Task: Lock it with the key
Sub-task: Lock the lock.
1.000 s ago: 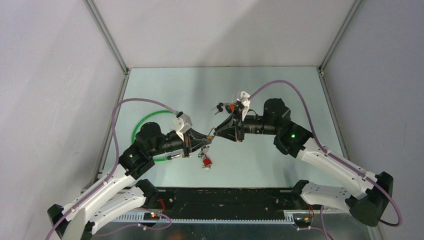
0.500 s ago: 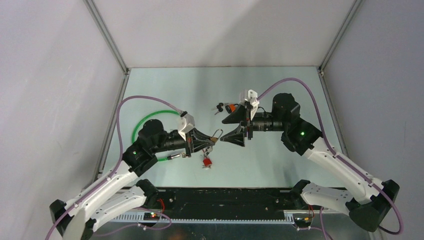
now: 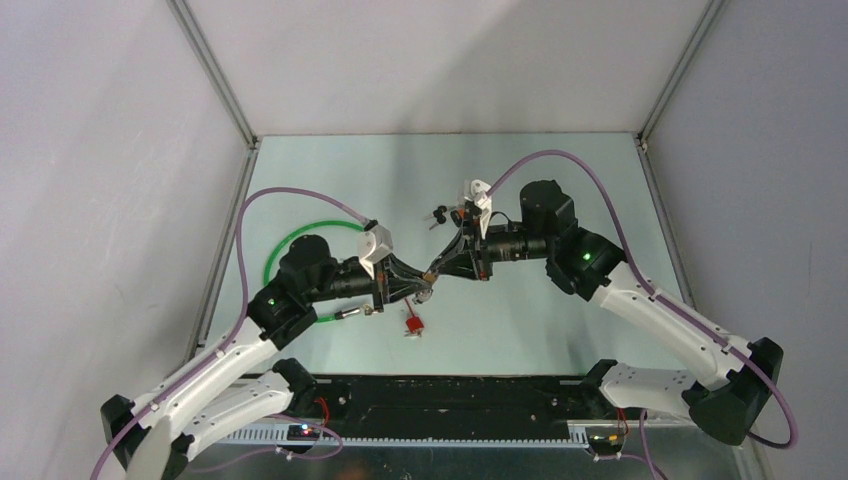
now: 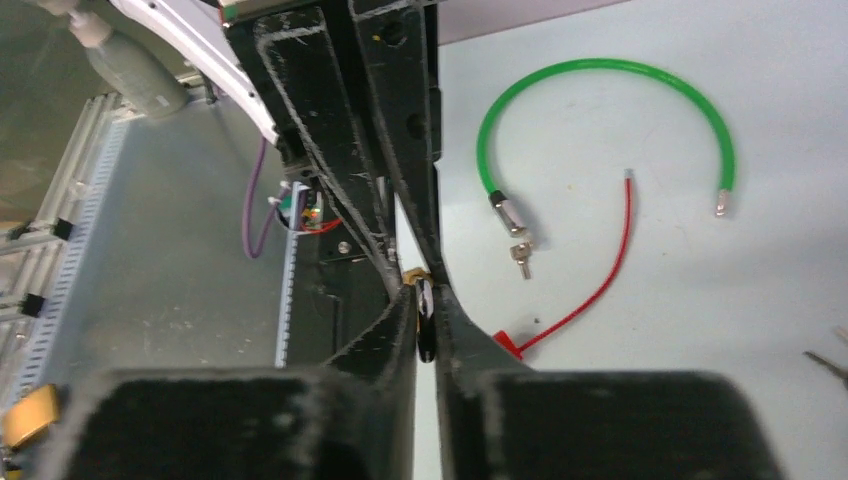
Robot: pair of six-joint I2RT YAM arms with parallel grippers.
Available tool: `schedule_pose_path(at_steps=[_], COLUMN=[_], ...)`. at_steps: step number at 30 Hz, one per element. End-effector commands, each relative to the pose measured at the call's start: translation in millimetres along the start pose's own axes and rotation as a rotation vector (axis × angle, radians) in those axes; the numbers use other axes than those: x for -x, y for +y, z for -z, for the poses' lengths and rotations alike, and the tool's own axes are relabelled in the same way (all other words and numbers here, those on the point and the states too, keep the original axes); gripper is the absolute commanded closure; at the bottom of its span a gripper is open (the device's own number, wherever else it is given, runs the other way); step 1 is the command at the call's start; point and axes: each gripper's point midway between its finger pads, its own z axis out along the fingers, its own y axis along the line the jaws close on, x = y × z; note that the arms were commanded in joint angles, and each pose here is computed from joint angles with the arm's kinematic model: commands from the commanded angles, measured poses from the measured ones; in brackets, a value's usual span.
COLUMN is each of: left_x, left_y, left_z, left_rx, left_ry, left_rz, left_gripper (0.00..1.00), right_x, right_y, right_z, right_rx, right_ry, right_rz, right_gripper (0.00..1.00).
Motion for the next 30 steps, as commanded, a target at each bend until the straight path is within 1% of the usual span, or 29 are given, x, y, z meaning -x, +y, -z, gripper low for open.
schedule_pose_path(at_steps=[1,2,3,4,5,6,8,9,12,15,16,19,22,24,25,26,27,30], left_x=[40,42,44,45,47,48,53,59,72,94,98,120,132,138,141,141,143,142], left_y=[-13,-13,-14,-14,-15,-16,-19,-19,-23,-26,-26,-32,-33,-33,-33,-32,-33,-32], left_z=[5,5,6,7,8,8,8,7,7,8,8,14,17,18,18,17,17,15], left_rx=[-0.038,-0.034,-0.031,-0.031,-0.03,-0.032,-0.044,-0.049,-0.06,-0.07,-0.067,-0.087,-0.083,-0.085,-0.088,-0.089,-0.095,-0.101], left_ry=[-0.095,-0.098,-0.104,-0.106,-0.112,-0.115,-0.135,-0.154,-0.2,-0.286,-0.307,-0.407,-0.471,-0.495,-0.506,-0.507,-0.513,-0.512], left_rz=[-0.073,-0.07,-0.064,-0.062,-0.057,-0.051,-0.044,-0.041,-0.018,-0.017,0.005,-0.014,0.003,0.012,0.011,0.025,0.025,0.047], left_gripper=[0.98,0.85,0.76,0.58,0.5,0.36,0.26,0.23,0.22,0.23,0.23,0.24,0.25,0.29,0.34,0.37,0.42,0.49], right_x=[25,30,32,38,42,49,61,67,83,93,96,104,111,115,118,121,121,127], right_y=[4,4,5,3,5,5,9,10,15,19,20,23,26,28,28,29,28,29], right_z=[4,5,5,5,6,7,10,11,17,22,24,29,34,37,38,40,41,46], right_rx=[-0.003,-0.007,-0.007,-0.017,-0.016,-0.019,-0.019,-0.013,-0.022,-0.017,-0.02,-0.016,-0.014,-0.005,-0.009,-0.006,-0.013,-0.015], right_ry=[-0.05,-0.065,-0.074,-0.096,-0.112,-0.144,-0.199,-0.233,-0.308,-0.374,-0.392,-0.447,-0.496,-0.521,-0.538,-0.555,-0.566,-0.601], right_rz=[0.021,0.018,-0.002,0.0,-0.02,-0.007,-0.009,-0.008,-0.009,-0.026,-0.026,-0.037,-0.046,-0.067,-0.07,-0.074,-0.081,-0.098], right_gripper=[1.0,1.0,1.0,1.0,1.0,1.0,1.0,1.0,1.0,1.0,1.0,1.0,1.0,1.0,1.0,1.0,1.0,1.0])
